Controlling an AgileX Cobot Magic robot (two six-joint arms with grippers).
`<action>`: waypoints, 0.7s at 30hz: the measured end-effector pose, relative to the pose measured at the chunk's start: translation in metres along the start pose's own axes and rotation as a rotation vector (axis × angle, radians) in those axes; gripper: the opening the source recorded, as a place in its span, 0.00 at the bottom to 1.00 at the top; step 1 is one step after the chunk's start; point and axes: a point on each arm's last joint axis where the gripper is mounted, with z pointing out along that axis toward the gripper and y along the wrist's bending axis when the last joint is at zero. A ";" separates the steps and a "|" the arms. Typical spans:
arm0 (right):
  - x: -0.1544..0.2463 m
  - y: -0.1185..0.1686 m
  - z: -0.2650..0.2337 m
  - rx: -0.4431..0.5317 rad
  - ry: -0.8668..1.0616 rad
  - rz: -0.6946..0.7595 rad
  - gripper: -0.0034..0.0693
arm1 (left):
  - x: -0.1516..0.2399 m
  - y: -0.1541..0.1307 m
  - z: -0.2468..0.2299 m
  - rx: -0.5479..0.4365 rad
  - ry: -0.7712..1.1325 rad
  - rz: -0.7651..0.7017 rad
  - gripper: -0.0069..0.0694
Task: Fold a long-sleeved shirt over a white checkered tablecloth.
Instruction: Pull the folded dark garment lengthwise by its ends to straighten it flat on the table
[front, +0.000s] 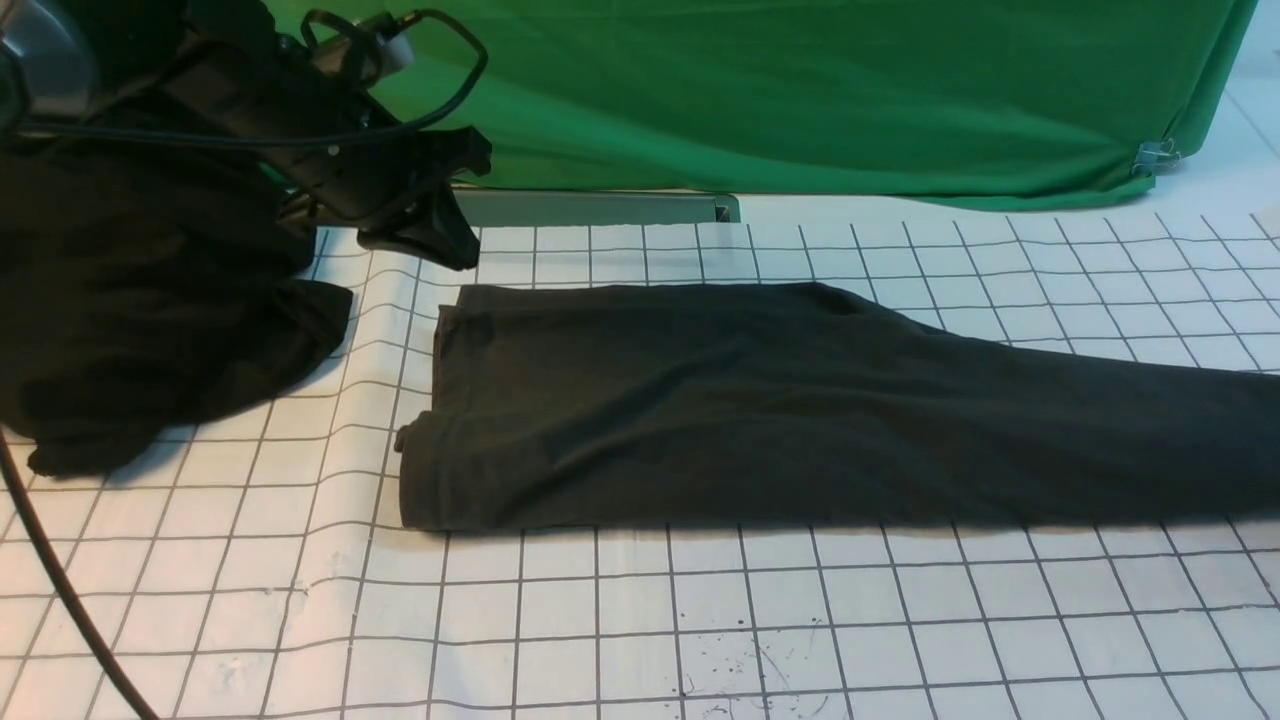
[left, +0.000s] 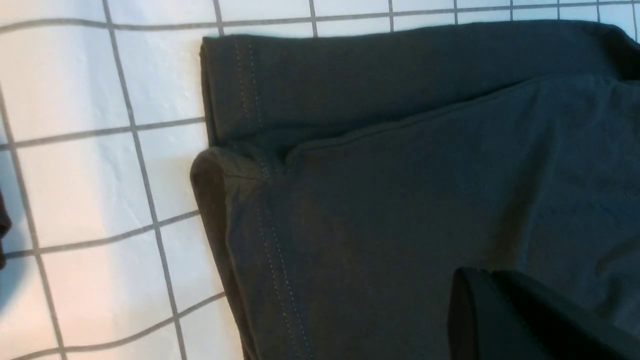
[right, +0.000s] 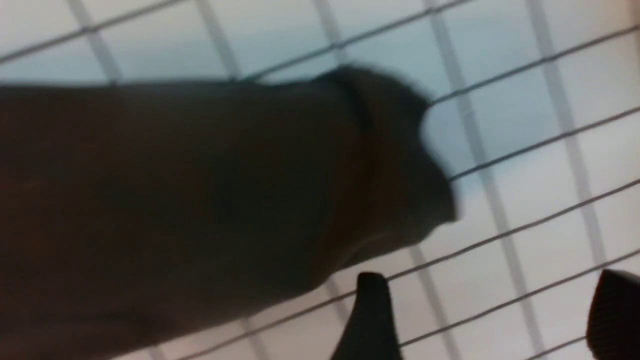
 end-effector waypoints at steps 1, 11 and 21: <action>0.002 0.003 0.004 -0.029 0.012 0.004 0.77 | 0.000 0.000 0.000 0.000 0.000 0.000 0.15; 0.000 0.005 0.058 -0.054 0.080 0.007 0.87 | 0.000 0.000 0.000 0.000 0.001 0.001 0.28; -0.001 0.007 0.099 -0.062 0.134 -0.007 0.71 | 0.003 0.000 0.000 0.004 0.028 0.001 0.43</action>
